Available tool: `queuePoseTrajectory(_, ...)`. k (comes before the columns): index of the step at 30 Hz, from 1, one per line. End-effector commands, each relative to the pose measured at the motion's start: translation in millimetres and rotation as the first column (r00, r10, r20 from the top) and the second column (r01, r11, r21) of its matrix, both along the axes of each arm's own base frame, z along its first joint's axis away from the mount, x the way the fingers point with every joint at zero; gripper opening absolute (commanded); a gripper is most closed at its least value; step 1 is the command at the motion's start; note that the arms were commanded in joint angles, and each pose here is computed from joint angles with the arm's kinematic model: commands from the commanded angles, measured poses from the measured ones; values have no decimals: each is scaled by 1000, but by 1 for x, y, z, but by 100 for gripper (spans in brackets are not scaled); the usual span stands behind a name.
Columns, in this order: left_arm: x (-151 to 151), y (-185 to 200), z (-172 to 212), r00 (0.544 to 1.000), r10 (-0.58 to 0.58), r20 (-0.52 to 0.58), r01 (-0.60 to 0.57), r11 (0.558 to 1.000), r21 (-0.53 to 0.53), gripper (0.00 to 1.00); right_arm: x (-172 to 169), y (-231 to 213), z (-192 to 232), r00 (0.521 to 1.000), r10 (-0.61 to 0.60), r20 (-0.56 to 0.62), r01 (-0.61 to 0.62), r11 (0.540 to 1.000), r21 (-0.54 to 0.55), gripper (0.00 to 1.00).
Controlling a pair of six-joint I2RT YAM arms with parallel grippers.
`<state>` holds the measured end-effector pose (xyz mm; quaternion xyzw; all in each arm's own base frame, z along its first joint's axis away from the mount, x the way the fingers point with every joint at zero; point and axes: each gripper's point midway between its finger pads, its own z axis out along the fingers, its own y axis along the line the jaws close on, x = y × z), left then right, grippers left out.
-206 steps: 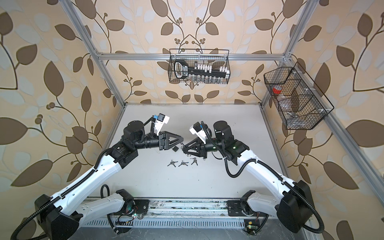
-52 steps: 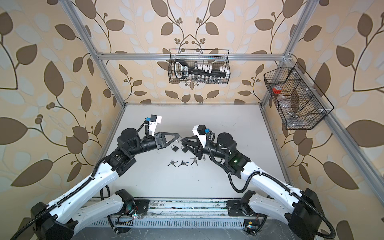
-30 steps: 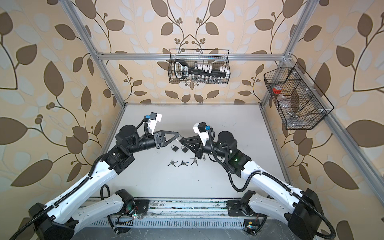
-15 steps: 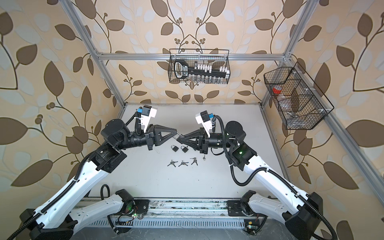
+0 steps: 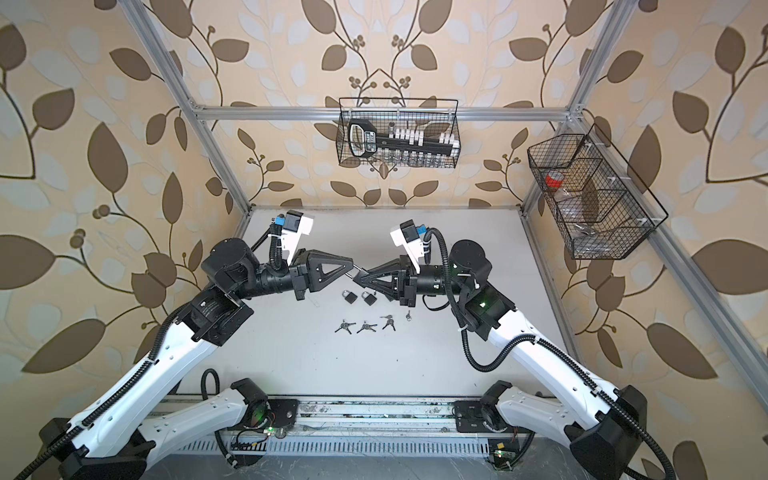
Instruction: Lock with the key
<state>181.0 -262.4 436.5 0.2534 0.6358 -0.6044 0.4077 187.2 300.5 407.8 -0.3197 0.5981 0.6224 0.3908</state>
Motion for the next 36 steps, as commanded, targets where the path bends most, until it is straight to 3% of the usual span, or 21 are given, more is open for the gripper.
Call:
queuePoseTrajectory(1, -10, -4, -6, 999, -41, -21, 41, 999, -7, 0, -1, -9, 40, 993, -55, 106, 46, 995, 91, 0)
queuePoseTrajectory(15, -20, -23, -30, 993, -106, -53, 108, 994, 23, 0, -10, -6, 58, 997, 44, 65, -54, 984, 170, 0)
queuePoseTrajectory(22, -30, -41, -42, 985, -156, -75, 160, 986, 45, 0, 6, 0, 49, 992, -67, 105, 57, 994, 92, 0)
queuePoseTrajectory(29, -36, -55, -69, 976, -180, -123, 193, 975, 109, 0, 9, 0, 70, 986, -84, 145, 60, 985, 164, 0)
queuePoseTrajectory(32, -33, -52, -71, 982, -152, -115, 167, 977, 132, 0, 7, -3, 79, 978, -102, 182, 71, 983, 167, 0)
queuePoseTrajectory(36, -20, -38, -61, 997, -19, -72, 31, 985, 170, 0, 7, -6, 63, 964, -128, 235, 107, 989, 99, 0)
